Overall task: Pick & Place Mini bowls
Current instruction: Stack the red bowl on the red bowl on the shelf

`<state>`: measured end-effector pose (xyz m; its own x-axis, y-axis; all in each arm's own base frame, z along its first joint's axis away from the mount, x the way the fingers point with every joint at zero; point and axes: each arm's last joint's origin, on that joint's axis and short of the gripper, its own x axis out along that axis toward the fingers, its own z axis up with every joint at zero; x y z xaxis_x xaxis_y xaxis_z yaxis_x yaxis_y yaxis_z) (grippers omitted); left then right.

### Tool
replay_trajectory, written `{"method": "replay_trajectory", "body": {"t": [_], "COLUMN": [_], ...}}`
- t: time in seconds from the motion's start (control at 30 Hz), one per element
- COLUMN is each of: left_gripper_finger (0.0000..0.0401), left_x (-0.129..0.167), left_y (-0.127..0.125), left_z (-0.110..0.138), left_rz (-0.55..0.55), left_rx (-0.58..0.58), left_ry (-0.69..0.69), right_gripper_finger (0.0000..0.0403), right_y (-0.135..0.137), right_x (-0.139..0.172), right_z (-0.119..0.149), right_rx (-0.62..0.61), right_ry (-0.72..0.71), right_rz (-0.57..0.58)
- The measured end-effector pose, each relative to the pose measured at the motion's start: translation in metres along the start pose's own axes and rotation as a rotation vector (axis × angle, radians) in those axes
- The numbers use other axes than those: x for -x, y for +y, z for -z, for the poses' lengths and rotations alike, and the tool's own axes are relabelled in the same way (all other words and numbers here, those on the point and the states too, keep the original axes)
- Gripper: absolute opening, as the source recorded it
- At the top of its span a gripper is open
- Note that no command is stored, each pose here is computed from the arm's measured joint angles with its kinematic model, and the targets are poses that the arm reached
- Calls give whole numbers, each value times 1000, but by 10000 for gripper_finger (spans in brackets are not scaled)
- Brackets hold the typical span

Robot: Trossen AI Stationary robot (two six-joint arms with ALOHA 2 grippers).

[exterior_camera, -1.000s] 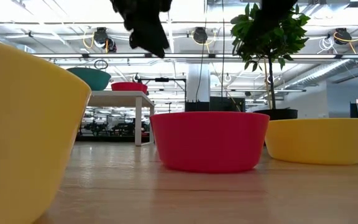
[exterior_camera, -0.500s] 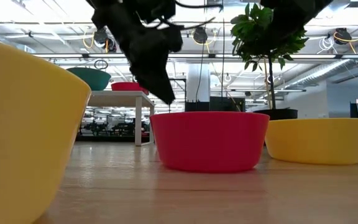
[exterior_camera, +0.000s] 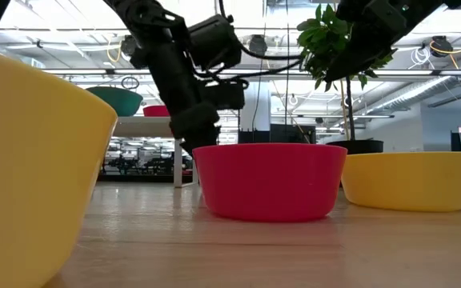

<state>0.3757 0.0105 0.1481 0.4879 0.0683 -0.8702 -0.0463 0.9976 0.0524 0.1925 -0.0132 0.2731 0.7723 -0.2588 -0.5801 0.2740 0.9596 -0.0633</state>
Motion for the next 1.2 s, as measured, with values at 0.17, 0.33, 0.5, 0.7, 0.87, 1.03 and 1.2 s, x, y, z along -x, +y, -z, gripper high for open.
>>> {"method": "replay_trajectory", "body": {"t": [0.17, 0.33, 0.5, 0.7, 0.87, 1.03, 1.2], "left_gripper_finger": [155, 35, 18, 7, 17, 7, 20], "left_x": [-2, 7, 23, 69, 118, 161, 191], "left_y": [0, 1, 2, 10, 35, 65, 99], "left_z": [2, -2, -8, -25, -32, -27, -16], "left_rz": [-39, -48, -23, -39, -161, -299, -472], "left_rx": [-16, -20, 15, 64, 103, 135, 172], "left_ry": [20, -7, -61, -249, -403, -485, -511], "right_gripper_finger": [196, 196, 196, 196, 196, 196, 196], "right_y": [0, 0, 0, 0, 0, 0, 0], "right_x": [0, 1, 1, 1, 1, 1, 1], "right_z": [0, 0, -1, -3, -4, -7, -10], "right_rx": [-10, -27, -28, -32, -35, -48, -66], "right_ry": [-5, -6, -8, -28, -40, -75, -101], "right_rz": [-1, -1, -1, 1, 1, -2, 19]}}
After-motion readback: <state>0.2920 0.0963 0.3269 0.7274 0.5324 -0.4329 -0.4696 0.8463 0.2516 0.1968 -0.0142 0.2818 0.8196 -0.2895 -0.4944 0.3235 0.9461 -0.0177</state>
